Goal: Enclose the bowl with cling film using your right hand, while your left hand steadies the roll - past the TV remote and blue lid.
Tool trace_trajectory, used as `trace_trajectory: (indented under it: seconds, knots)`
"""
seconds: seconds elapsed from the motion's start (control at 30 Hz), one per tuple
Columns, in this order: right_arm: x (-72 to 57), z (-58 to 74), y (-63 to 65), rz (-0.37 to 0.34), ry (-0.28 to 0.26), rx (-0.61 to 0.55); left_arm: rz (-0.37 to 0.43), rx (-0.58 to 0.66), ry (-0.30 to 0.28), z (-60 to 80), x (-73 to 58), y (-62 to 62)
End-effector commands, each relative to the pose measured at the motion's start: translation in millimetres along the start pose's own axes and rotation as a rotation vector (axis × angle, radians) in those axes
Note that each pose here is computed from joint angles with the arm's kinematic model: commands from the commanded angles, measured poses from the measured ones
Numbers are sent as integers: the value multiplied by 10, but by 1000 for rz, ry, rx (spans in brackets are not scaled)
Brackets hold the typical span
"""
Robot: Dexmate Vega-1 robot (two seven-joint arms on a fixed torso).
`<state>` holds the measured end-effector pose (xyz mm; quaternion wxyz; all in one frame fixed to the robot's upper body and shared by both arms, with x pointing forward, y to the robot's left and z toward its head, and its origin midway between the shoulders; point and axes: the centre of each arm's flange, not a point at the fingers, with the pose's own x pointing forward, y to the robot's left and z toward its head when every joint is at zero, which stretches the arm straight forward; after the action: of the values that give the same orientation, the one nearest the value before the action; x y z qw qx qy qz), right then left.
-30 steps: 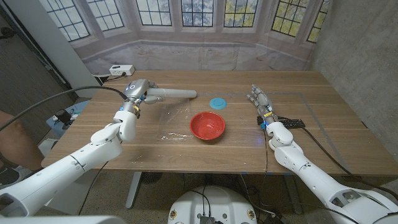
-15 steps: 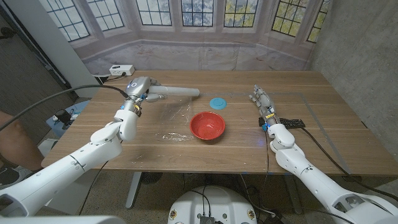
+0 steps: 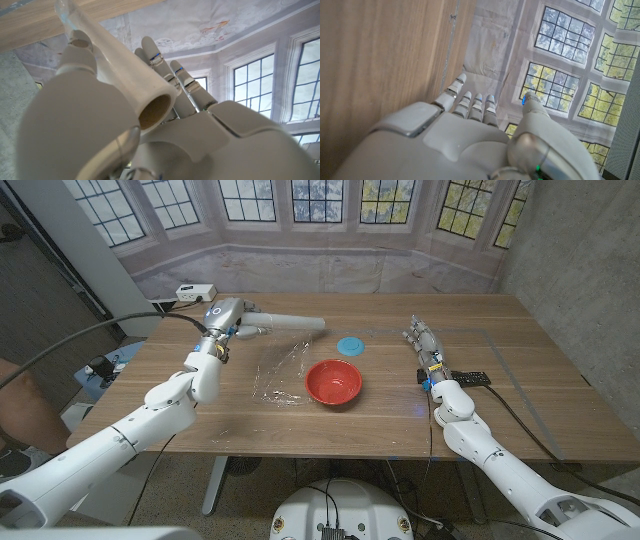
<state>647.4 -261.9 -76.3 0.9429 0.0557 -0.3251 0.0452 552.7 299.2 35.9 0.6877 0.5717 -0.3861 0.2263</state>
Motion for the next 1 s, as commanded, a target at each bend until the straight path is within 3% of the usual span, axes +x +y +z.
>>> trace_trajectory:
  seconds: [0.03,1.0]
  knots:
    - [-4,67,-2,-1,-23,-11,19,-21,-12,52,-33,139]
    - [-21,194,-84,-3,-76,-33,68,-64,-35,245,-298,511]
